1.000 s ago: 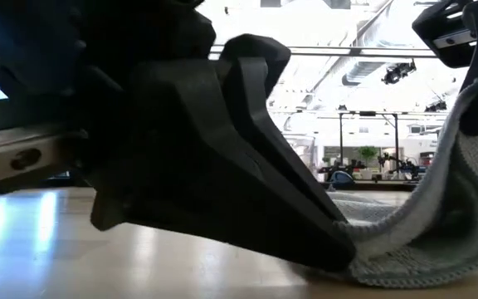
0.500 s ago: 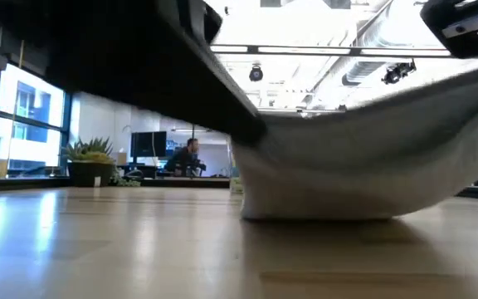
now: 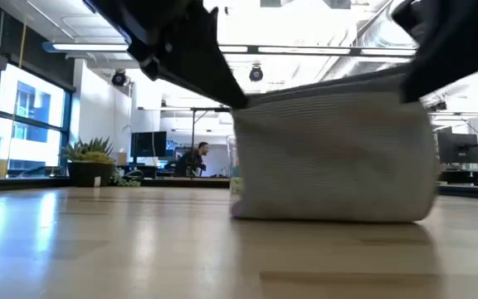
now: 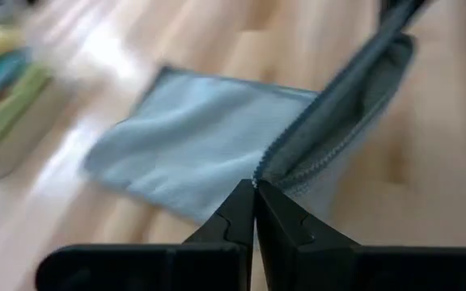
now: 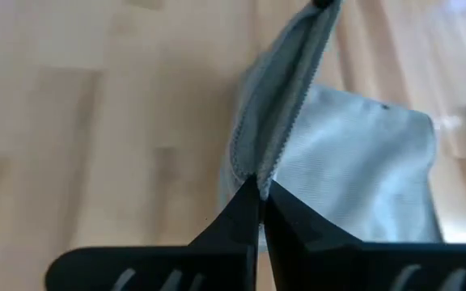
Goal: Fold microfiber towels
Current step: Fold the gray microfiber cloth
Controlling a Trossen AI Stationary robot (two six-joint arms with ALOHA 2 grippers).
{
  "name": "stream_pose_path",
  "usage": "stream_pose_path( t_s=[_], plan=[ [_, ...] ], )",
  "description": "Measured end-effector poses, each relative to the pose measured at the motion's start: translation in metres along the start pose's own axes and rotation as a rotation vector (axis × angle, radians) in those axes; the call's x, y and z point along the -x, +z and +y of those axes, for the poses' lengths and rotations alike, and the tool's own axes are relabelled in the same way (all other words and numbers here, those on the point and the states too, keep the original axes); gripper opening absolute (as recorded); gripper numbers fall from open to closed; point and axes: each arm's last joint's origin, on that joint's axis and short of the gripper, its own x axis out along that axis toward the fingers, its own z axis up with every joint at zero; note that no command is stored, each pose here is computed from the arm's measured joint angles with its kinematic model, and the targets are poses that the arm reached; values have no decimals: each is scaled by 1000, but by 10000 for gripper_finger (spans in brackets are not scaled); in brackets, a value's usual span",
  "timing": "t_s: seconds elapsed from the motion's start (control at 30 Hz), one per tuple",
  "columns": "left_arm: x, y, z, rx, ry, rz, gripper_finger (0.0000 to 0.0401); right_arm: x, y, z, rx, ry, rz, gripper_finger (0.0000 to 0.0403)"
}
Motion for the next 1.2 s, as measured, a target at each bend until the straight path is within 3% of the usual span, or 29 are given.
stream_pose_path(
  t_s=[0.5,0.73,0.93,1.2],
  plan=[
    [-44,14,62,-2,226,90,0,-39,5,-76,-165,-287,202,0],
    [-61,16,85,-7,255,96,0,-48,7,-97,-213,-340,241,0],
    [-78,0,100,63,169,76,0,-53,7,-108,-256,-369,263,0],
    [-81,-2,115,52,229,72,32,-72,-22,-119,-325,-379,302,0]
  ],
)
